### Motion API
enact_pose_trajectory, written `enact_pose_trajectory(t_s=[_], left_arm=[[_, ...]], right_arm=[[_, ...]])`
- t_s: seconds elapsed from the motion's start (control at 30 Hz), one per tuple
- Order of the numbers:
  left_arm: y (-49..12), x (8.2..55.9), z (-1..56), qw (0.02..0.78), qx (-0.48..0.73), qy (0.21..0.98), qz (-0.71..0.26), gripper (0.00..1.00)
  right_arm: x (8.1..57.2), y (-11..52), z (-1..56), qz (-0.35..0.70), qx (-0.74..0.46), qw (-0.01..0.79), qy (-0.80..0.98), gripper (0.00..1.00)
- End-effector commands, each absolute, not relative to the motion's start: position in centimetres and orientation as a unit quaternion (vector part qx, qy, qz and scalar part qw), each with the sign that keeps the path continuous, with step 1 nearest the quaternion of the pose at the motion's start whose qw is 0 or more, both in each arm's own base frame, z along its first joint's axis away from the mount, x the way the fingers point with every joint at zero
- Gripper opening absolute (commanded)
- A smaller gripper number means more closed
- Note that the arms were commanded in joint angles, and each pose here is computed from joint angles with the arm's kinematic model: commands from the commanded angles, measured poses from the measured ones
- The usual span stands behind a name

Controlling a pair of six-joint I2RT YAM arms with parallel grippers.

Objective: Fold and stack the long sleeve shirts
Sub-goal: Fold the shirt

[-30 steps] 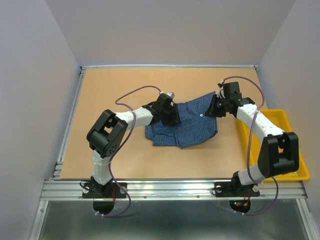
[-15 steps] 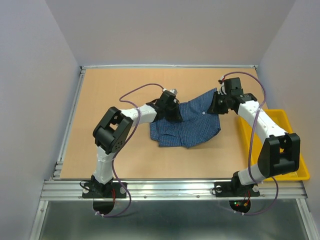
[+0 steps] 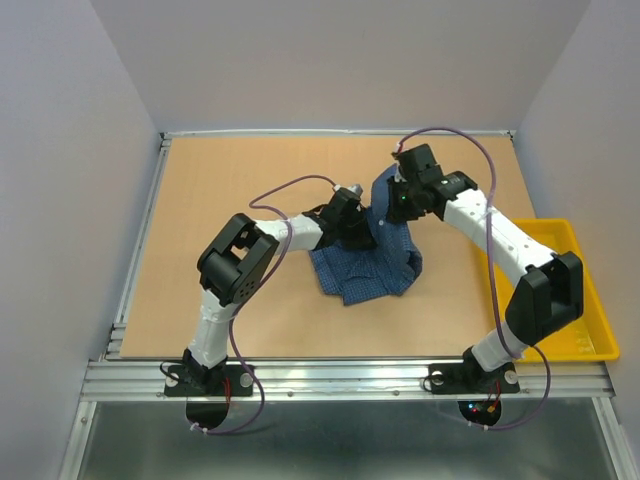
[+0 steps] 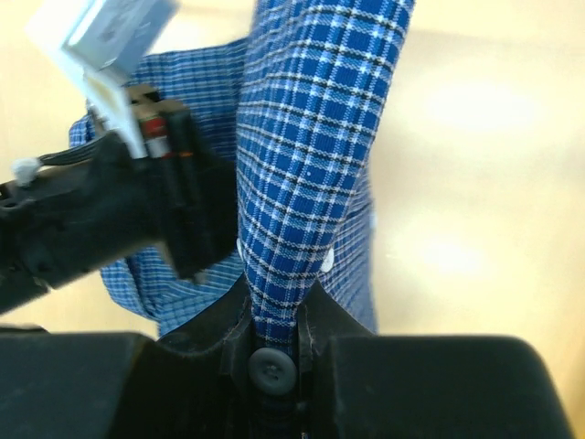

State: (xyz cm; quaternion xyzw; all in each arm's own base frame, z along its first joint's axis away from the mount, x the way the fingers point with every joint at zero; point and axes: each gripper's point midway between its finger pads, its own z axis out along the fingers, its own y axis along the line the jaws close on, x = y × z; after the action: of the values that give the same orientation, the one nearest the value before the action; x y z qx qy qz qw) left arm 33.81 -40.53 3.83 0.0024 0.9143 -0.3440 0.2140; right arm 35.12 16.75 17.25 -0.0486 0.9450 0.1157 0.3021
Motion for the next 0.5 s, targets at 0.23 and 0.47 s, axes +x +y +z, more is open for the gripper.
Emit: enact_pose_trajectory(t_s=[0.23,0.47], left_arm=[[-42.5,32.4,5.9,0.216,-0.012,0.876,-0.431,0.25],[-41.8,31.9,7.3,0.223,-0.021,0.869,-0.441,0.33]], right_arm=[[33.6,24.0,15.6,0.067,-0.101,0.294,0.948,0.01],[32.2,23.1,15.2,0.043,-0.105,0.298,0.948,0.01]])
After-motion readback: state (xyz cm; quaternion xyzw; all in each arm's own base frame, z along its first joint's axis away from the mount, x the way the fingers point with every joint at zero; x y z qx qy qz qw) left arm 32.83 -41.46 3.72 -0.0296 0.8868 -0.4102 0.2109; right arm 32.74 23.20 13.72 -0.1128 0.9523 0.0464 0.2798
